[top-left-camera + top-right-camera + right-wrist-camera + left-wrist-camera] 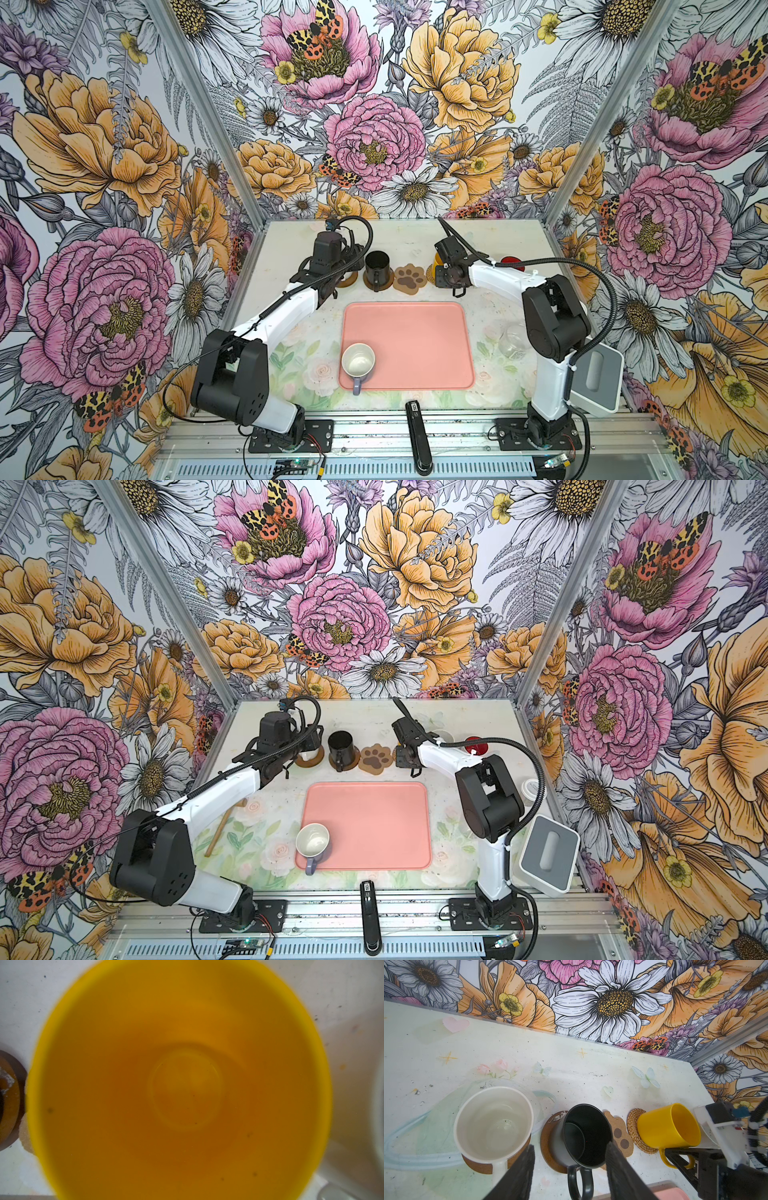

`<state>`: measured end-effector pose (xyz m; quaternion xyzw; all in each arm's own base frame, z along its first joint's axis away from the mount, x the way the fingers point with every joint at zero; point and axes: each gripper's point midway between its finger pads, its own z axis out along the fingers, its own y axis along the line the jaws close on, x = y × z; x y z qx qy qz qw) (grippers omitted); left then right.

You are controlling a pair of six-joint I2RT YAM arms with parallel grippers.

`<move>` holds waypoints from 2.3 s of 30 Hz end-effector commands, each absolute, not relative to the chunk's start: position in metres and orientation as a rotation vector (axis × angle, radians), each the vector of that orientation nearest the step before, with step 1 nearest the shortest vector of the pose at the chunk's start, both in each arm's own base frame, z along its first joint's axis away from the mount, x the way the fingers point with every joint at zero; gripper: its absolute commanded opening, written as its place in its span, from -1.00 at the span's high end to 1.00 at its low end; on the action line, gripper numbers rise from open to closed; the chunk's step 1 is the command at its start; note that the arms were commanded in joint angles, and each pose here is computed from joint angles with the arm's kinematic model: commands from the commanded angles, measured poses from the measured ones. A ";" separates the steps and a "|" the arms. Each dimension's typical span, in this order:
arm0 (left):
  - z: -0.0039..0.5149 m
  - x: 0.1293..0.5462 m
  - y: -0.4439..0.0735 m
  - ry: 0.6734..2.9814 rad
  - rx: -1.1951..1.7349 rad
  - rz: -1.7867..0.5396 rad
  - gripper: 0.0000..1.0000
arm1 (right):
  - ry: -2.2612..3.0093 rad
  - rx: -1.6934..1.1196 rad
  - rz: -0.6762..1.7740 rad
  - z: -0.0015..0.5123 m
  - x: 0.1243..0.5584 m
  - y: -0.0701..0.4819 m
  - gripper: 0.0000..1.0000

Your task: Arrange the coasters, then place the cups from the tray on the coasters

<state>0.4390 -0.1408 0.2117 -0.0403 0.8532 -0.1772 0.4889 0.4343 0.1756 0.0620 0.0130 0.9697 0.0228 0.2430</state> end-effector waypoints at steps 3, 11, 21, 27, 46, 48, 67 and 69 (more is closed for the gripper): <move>0.217 0.437 -0.133 2.055 -0.120 -0.424 -0.14 | 2.635 0.047 0.063 0.073 0.431 0.174 0.71; 0.217 0.437 -0.133 2.054 -0.120 -0.425 -0.13 | 2.628 0.050 0.070 0.076 0.431 0.174 0.48; 0.217 0.436 -0.133 2.053 -0.121 -0.424 -0.13 | 2.628 0.050 0.074 0.078 0.428 0.174 0.24; 0.217 0.436 -0.133 2.054 -0.120 -0.425 -0.13 | 2.611 0.061 0.075 0.087 0.424 0.171 -0.04; 0.227 0.431 -0.132 2.037 -0.117 -0.433 -0.14 | 2.472 0.106 0.141 0.151 0.394 0.163 -0.33; 0.230 0.429 -0.134 2.036 -0.112 -0.437 -0.14 | 2.438 0.107 0.153 0.166 0.396 0.163 -0.34; 0.273 0.340 -0.165 2.108 0.115 -0.345 -0.26 | 2.120 -0.010 0.316 0.291 0.469 0.222 -0.41; 0.272 0.326 -0.164 2.129 0.132 -0.349 -0.32 | 2.088 0.017 0.336 0.294 0.472 0.223 -0.42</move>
